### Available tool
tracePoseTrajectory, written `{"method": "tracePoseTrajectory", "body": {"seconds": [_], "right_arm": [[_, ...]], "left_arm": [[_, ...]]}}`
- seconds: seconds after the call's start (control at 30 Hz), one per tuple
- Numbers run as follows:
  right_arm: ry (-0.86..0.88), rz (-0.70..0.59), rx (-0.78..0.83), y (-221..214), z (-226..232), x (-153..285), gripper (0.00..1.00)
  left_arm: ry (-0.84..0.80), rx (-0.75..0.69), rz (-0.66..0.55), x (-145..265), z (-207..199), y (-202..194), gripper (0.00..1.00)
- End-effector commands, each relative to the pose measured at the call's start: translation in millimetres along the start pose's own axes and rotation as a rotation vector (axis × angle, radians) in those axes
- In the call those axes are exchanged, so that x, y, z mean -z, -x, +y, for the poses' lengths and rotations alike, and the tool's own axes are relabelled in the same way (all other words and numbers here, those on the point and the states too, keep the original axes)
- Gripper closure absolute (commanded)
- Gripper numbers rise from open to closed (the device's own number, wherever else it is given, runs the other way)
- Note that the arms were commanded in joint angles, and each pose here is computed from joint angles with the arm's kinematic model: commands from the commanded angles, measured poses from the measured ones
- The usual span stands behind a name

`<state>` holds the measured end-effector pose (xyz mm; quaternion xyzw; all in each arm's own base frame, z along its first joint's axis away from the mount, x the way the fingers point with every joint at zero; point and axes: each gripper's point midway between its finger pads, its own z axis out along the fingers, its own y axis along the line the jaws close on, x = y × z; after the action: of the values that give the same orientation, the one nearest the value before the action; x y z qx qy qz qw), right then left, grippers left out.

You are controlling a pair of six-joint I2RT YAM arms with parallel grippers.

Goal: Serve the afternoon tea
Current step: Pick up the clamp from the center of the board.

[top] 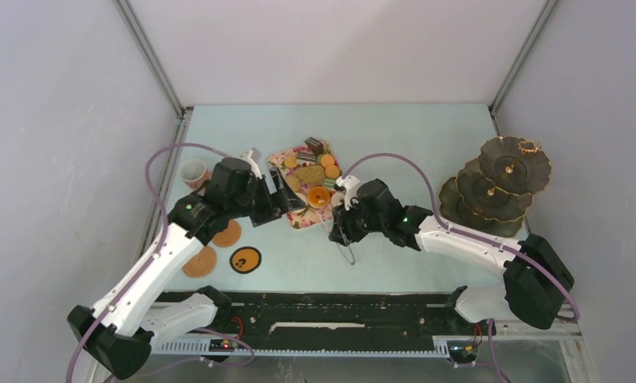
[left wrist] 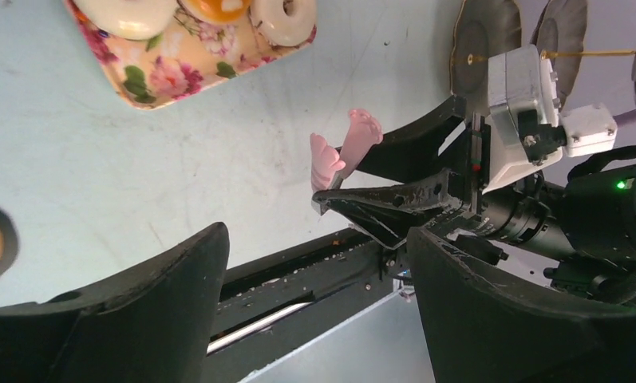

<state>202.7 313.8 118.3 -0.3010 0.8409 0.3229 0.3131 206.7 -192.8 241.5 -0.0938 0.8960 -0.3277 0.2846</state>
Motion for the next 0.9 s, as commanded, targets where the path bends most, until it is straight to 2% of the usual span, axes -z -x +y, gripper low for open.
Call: {"method": "tracePoseTrajectory", "body": {"seconds": [0.0, 0.17, 0.3, 0.53, 0.67, 0.87], "right_arm": [[0.076, 0.037, -0.133, 11.5, 13.1, 4.8, 0.56], [0.126, 0.045, -0.331, 25.6, 6.3, 6.6, 0.57], [0.176, 0.056, -0.461, 31.7, 6.1, 6.9, 0.57], [0.24, 0.048, -0.534, 43.5, 12.2, 6.9, 0.56], [0.25, 0.047, -0.551, 45.5, 12.8, 8.6, 0.55], [0.268, 0.043, -0.581, 49.6, 14.1, 7.0, 0.55]], "left_arm": [[-0.174, 0.016, 0.01, -17.2, -40.4, 5.8, 0.12], [-0.128, -0.062, 0.048, -38.8, -41.4, -8.6, 0.16], [-0.119, -0.064, 0.044, -53.2, -40.2, -10.9, 0.26], [-0.147, -0.088, 0.084, -77.5, -50.3, -16.7, 0.24], [-0.104, -0.089, 0.092, -85.8, -42.7, -17.7, 0.31], [-0.079, -0.057, 0.103, -93.4, -35.2, -22.4, 0.36]]}}
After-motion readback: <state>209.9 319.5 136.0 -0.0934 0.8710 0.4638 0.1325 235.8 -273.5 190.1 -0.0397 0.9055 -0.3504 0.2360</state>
